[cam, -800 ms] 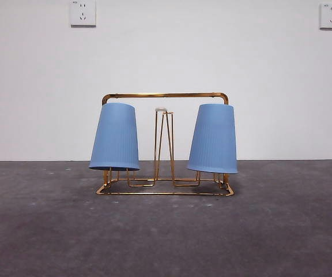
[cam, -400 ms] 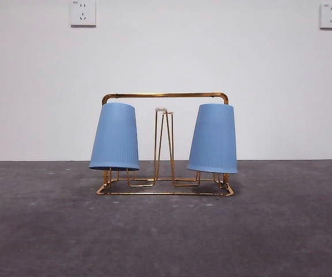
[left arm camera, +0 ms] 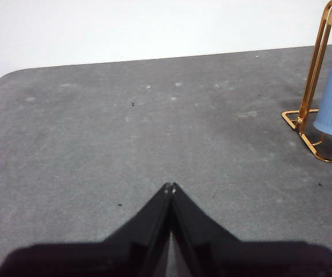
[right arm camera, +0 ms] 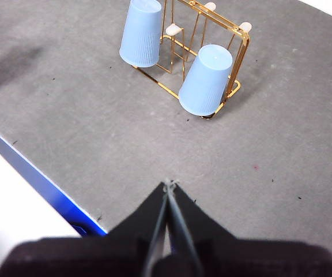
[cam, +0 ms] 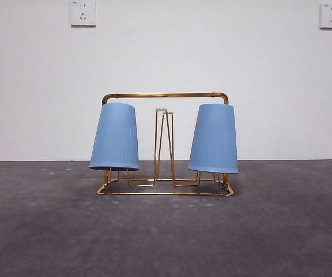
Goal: Pick up cup 1,put cup 1 in the cup rack,pick up cup 2,put cup 2 in the cup rack
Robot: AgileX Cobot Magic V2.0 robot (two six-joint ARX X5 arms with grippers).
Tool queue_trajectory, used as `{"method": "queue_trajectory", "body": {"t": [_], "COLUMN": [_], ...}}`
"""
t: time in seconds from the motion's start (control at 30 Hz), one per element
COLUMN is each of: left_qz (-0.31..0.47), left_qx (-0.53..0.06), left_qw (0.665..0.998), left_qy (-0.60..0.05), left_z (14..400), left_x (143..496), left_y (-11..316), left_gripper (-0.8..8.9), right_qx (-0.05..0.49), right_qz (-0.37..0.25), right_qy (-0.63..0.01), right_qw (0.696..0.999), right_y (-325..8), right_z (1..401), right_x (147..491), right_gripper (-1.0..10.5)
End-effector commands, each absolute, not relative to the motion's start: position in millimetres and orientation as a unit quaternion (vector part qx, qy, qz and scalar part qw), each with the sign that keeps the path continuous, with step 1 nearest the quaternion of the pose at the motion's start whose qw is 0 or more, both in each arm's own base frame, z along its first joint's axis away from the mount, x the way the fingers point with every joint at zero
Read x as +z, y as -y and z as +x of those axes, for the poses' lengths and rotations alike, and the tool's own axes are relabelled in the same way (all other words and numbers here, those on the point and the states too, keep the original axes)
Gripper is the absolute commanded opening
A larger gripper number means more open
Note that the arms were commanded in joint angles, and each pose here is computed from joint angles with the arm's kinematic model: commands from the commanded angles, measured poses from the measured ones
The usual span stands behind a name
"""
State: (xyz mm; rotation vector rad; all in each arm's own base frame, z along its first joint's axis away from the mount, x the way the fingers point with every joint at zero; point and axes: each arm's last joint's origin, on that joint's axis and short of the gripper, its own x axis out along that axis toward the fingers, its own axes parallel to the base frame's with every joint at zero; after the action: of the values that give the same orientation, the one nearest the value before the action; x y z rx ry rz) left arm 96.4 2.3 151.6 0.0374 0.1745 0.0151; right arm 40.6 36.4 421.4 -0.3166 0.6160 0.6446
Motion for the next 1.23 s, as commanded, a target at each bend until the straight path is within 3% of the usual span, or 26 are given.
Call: {"method": "queue_trajectory", "body": {"t": [0.03, 0.33, 0.43, 0.7, 0.83, 1.23], "left_qz": [0.015, 0.015, 0.015, 0.015, 0.015, 0.015], "left_qx": [0.009, 0.009, 0.009, 0.009, 0.009, 0.009], "left_qw": [0.996, 0.996, 0.996, 0.996, 0.996, 0.996], "left_qy": [-0.09, -0.09, -0.09, -0.09, -0.09, -0.091], "left_z": [96.9, 96.9, 96.9, 96.9, 96.9, 97.0], "left_x": [148.6, 148.6, 148.6, 148.6, 148.6, 148.4], "left_y": [-2.5, -2.5, -2.5, -2.5, -2.5, -2.6], "left_gripper": [-0.03, -0.03, -0.03, -0.03, -0.03, -0.03], "right_qx": [0.307, 0.303, 0.268, 0.158, 0.087, 0.061], "right_qz": [-0.153, -0.168, -0.179, -0.077, -0.067, -0.065], "right_qy": [-0.308, -0.3, -0.257, -0.083, -0.031, 0.001], "right_qw": [0.888, 0.889, 0.911, 0.981, 0.993, 0.996], "right_y": [-35.5, -34.8, -28.5, -13.8, -8.1, -5.0], "right_z": [39.8, 40.5, 40.6, 44.8, 54.6, 85.7], "right_x": [419.7, 420.0, 425.3, 428.4, 399.2, 256.6], "right_gripper": [0.0, 0.0, 0.0, 0.0, 0.0, 0.0]}}
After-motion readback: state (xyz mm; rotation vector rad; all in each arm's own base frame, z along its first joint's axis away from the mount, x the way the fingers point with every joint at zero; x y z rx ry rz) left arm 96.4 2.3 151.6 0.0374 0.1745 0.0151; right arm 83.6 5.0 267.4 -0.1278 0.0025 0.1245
